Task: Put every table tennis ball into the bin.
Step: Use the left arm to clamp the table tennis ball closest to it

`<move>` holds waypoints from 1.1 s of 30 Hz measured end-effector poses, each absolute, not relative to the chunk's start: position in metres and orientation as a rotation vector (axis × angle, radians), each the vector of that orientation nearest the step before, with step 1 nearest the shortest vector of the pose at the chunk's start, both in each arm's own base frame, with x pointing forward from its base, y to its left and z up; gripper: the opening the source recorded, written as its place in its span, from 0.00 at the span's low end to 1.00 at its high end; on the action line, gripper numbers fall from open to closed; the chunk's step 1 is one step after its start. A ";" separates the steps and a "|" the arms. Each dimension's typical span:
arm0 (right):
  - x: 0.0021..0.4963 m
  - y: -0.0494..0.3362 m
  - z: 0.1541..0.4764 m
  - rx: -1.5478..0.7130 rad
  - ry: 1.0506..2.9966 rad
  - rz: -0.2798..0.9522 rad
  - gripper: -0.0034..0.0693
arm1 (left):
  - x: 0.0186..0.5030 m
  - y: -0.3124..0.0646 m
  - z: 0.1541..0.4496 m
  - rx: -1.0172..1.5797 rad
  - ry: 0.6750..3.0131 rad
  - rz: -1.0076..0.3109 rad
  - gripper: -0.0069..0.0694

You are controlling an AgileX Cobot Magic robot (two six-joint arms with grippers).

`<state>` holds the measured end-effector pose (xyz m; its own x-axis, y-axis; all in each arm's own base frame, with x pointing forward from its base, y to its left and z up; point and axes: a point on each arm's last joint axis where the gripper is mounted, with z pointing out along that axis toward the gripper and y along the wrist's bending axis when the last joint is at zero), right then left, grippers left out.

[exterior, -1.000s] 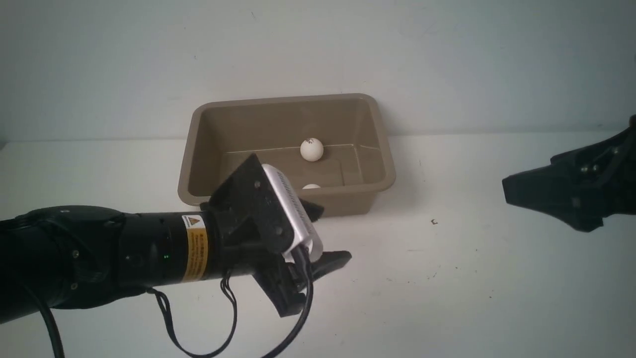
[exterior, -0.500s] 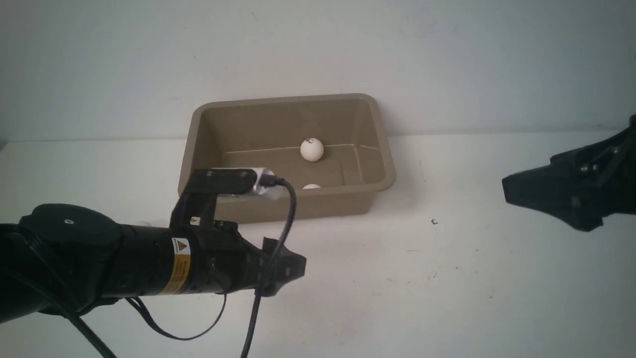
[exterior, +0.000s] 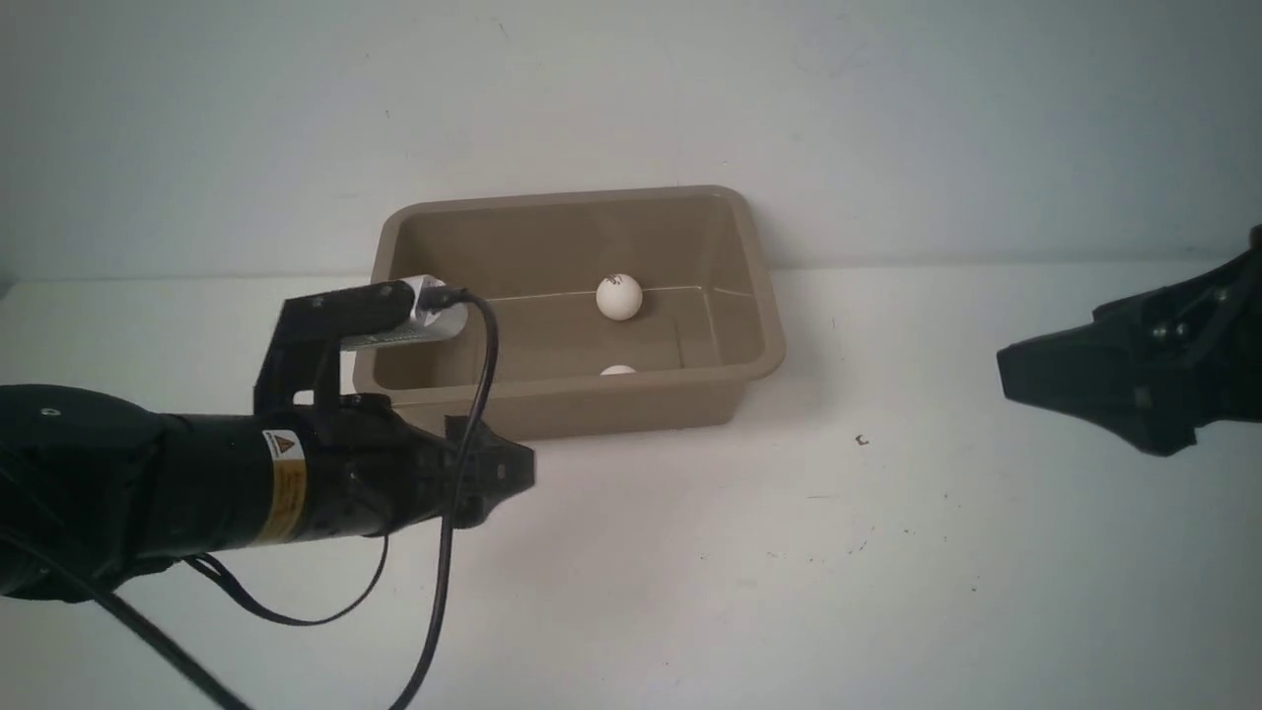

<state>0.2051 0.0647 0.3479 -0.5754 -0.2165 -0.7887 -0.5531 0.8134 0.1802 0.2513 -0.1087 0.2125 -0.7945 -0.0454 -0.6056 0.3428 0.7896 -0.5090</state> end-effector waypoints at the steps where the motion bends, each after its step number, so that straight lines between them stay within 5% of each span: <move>1: 0.205 0.065 0.348 -0.560 2.176 0.526 0.86 | 0.250 -0.112 0.217 0.295 2.339 -0.872 0.74; 12: 0.206 0.064 0.349 -0.555 2.171 0.522 0.86 | 0.232 -0.140 0.258 0.835 2.032 -1.273 0.74; 19: 0.206 0.064 0.349 -0.555 2.171 0.522 0.86 | 0.215 -0.140 0.258 0.840 2.168 -1.478 0.74; 33: 0.206 0.064 0.349 -0.555 2.171 0.522 0.86 | 0.227 -0.136 0.253 0.500 2.342 -1.443 0.74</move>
